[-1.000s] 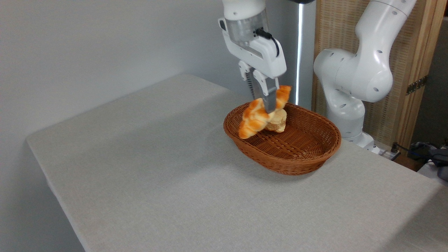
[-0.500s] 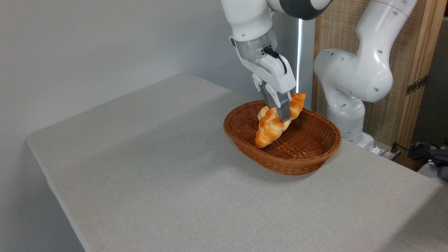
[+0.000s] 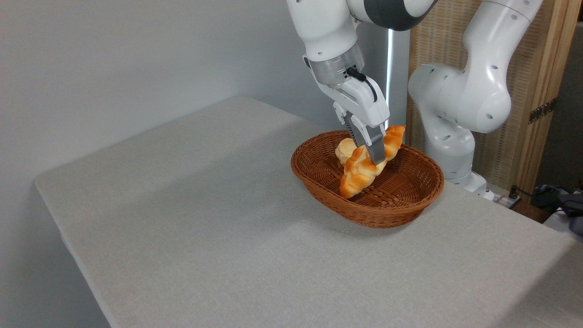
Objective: Put bread into the basket
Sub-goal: 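Lower the roll into the basket beside the round bun and release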
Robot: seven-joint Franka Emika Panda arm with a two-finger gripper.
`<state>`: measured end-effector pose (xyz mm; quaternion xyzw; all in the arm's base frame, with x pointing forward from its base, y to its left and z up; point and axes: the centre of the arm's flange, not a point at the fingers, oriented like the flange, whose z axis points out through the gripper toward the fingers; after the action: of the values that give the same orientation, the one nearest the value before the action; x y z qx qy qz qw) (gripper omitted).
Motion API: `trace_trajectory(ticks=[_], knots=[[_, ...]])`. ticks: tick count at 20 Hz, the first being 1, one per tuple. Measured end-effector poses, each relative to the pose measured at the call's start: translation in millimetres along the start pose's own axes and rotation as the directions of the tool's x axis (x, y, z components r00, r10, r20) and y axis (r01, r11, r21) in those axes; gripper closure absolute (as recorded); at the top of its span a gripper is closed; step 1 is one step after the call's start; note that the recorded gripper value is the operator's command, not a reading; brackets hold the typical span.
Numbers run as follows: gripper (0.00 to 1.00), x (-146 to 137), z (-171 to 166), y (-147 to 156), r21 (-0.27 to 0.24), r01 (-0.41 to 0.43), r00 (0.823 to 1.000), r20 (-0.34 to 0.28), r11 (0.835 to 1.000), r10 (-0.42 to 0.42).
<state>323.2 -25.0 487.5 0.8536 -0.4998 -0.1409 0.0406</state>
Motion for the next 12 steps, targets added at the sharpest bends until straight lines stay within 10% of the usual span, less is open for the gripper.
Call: trace_trajectory(ticks=[12], knots=[[0.07, -2.0, 0.5, -1.8, -0.004, 0.005, 1.0, -0.004, 1.0, -0.005]])
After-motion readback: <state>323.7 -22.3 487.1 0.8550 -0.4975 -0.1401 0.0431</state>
